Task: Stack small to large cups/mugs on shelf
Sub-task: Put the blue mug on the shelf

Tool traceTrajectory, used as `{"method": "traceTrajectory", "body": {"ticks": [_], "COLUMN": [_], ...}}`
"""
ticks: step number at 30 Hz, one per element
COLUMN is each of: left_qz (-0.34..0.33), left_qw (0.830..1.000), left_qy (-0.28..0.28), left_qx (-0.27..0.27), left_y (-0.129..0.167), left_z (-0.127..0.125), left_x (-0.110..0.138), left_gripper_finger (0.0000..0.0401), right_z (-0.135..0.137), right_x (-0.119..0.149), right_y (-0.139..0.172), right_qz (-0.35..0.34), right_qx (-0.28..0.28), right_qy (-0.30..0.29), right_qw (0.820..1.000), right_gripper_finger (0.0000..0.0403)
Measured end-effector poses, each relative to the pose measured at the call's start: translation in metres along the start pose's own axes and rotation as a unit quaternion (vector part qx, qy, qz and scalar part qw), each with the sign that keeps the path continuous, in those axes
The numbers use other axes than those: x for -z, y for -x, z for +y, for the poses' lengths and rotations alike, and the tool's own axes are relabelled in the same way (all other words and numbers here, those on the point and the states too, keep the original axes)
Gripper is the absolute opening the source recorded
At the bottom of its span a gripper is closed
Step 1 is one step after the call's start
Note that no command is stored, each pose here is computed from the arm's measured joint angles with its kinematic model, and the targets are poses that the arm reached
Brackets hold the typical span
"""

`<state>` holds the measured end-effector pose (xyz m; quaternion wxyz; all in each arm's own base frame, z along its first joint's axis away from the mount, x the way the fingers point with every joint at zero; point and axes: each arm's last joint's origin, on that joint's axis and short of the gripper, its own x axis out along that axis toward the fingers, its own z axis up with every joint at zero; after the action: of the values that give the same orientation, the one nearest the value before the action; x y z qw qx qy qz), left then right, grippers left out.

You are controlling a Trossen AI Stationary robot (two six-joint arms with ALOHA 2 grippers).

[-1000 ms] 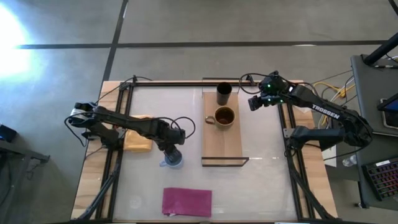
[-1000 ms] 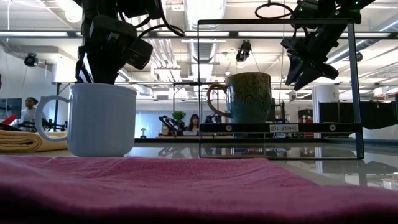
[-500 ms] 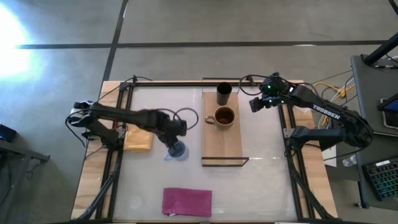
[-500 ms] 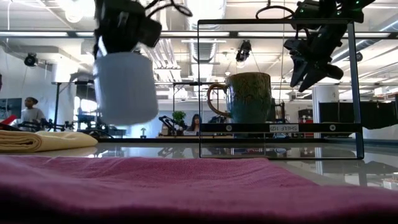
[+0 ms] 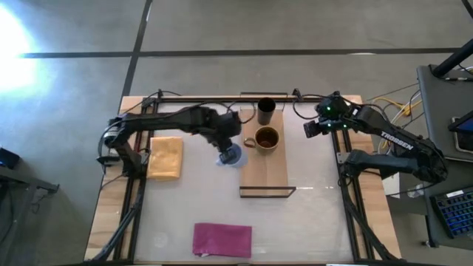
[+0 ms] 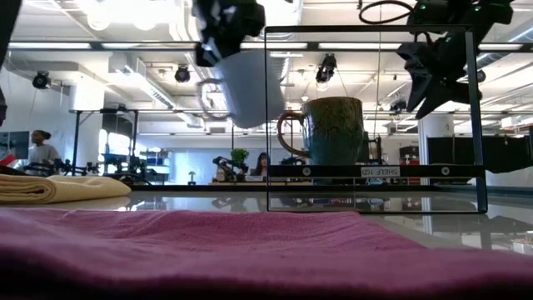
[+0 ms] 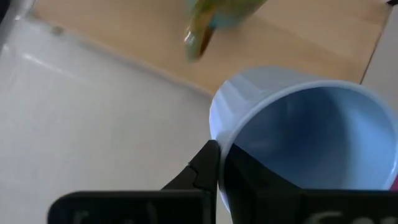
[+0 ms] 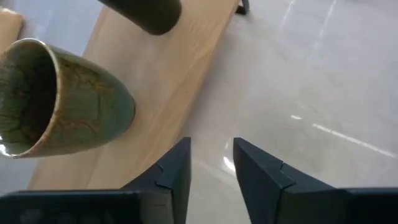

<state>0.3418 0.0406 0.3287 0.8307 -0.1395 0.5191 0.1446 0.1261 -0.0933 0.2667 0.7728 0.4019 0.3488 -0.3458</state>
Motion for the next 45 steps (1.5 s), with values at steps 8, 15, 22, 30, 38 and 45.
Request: {"method": "traceTrajectory", "body": {"ticks": [8, 15, 22, 30, 38, 45], "left_qz": [-0.004, -0.020, -0.009, -0.026, -0.033, -0.010], "left_qw": [0.997, 0.994, 0.991, 0.993, 0.992, 0.992], "left_qy": [-0.066, -0.074, -0.087, -0.064, -0.059, -0.060], "left_qx": [0.047, 0.075, 0.097, 0.098, 0.104, 0.107], "left_y": [-0.024, -0.035, -0.053, -0.055, -0.062, -0.082], "left_z": [-0.017, -0.028, -0.051, -0.059, -0.062, -0.065], "left_x": [-0.049, -0.074, -0.079, -0.081, -0.082, -0.081], "left_gripper_finger": [0.0000, 0.0000, 0.0000, 0.0000, 0.0000, 0.0000], "right_z": [-0.010, -0.011, -0.002, 0.015, 0.041, 0.056], "right_x": [0.019, 0.039, 0.053, 0.058, 0.068, 0.076], "right_y": [-0.002, -0.009, -0.009, -0.007, -0.008, -0.015], "right_qz": [0.013, 0.042, 0.043, 0.055, 0.069, 0.074], "right_qx": [-0.019, -0.041, -0.090, -0.152, -0.217, -0.221], "right_qy": [-0.043, -0.053, -0.047, -0.031, -0.010, -0.006], "right_qw": [0.999, 0.997, 0.994, 0.986, 0.974, 0.972], "right_gripper_finger": [0.0057, 0.0038, 0.0038, 0.0038, 0.0038, 0.0038]}}
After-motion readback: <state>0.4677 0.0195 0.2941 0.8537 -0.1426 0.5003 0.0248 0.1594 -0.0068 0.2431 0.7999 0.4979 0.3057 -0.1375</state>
